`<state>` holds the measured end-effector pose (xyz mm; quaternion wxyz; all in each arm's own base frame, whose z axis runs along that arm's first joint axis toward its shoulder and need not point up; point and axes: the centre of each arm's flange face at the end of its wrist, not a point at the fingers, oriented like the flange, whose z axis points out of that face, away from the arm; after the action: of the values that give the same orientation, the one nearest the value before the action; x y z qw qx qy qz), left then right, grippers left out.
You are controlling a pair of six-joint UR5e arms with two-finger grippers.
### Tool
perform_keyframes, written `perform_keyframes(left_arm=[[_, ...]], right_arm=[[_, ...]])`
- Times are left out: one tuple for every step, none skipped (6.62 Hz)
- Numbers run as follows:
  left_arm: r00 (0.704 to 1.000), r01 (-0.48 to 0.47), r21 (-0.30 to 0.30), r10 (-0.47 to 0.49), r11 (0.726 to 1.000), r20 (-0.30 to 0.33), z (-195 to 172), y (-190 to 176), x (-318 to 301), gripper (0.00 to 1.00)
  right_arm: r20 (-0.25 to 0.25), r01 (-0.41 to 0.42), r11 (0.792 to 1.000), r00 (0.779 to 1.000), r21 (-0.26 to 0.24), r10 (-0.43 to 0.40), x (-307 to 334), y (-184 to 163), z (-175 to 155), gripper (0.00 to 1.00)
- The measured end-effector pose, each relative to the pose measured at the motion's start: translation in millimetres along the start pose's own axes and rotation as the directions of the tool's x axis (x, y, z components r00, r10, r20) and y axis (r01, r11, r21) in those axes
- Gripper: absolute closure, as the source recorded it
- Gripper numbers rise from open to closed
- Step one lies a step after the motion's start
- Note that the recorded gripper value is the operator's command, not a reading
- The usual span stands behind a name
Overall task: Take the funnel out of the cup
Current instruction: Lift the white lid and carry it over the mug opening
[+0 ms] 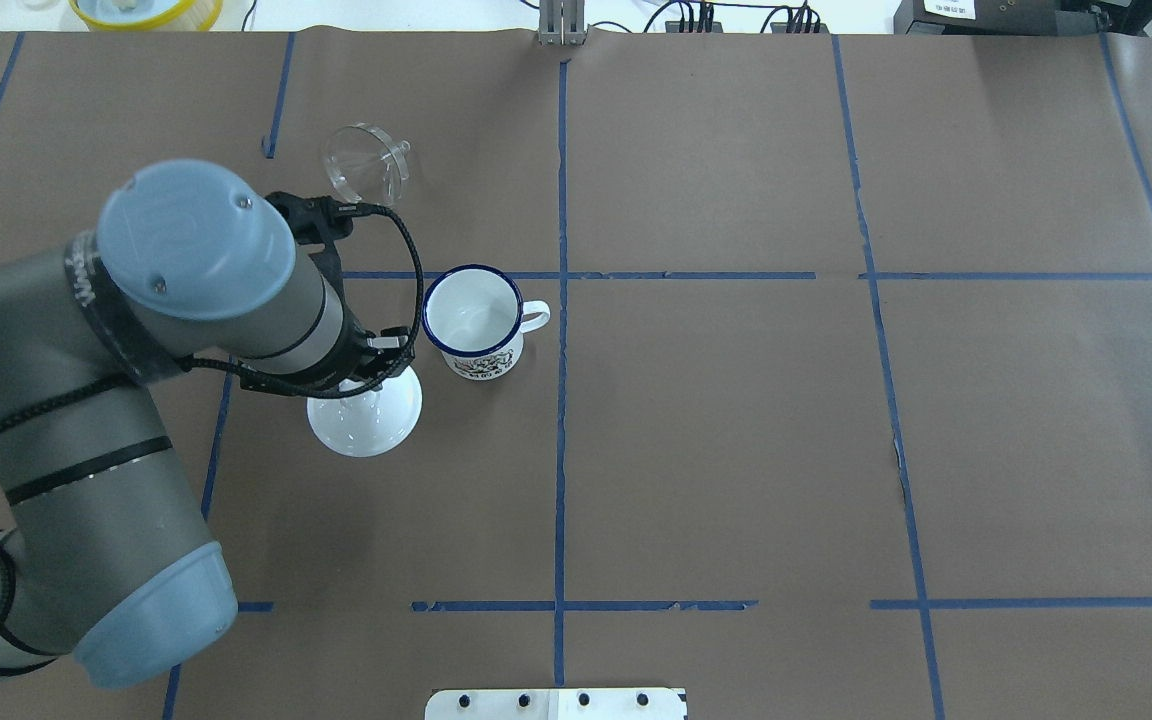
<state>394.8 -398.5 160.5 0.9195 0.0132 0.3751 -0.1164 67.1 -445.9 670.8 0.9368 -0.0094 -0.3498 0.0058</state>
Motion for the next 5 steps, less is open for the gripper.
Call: perform_keyframes(left_arm=[[1.0, 0.01, 0.004, -0.009, 1.0, -0.009, -26, -20, 13, 1.0], [0.999, 0.032, 0.018, -0.032, 0.999, -0.006, -37, -47, 33, 1.0], [0.999, 0.053, 0.023, -0.053, 0.998, 0.01, -36, -71, 54, 1.0], [0.998, 0.056, 0.016, -0.056, 0.998, 0.015, -24, -88, 70, 1.0], [0.999, 0.048, 0.007, -0.048, 0.999, 0.004, -4, -102, 81, 1.0]], right_arm=[[0.0, 0.0, 1.0, 1.0, 0.0, 0.0, 0, 0, 0, 0.0], [0.0, 0.0, 1.0, 1.0, 0.0, 0.0, 0, 0, 0, 0.0], [0.0, 0.0, 1.0, 1.0, 0.0, 0.0, 0, 0, 0, 0.0], [0.0, 0.0, 1.0, 1.0, 0.0, 0.0, 0, 0, 0, 0.0], [0.0, 0.0, 1.0, 1.0, 0.0, 0.0, 0, 0, 0, 0.0]])
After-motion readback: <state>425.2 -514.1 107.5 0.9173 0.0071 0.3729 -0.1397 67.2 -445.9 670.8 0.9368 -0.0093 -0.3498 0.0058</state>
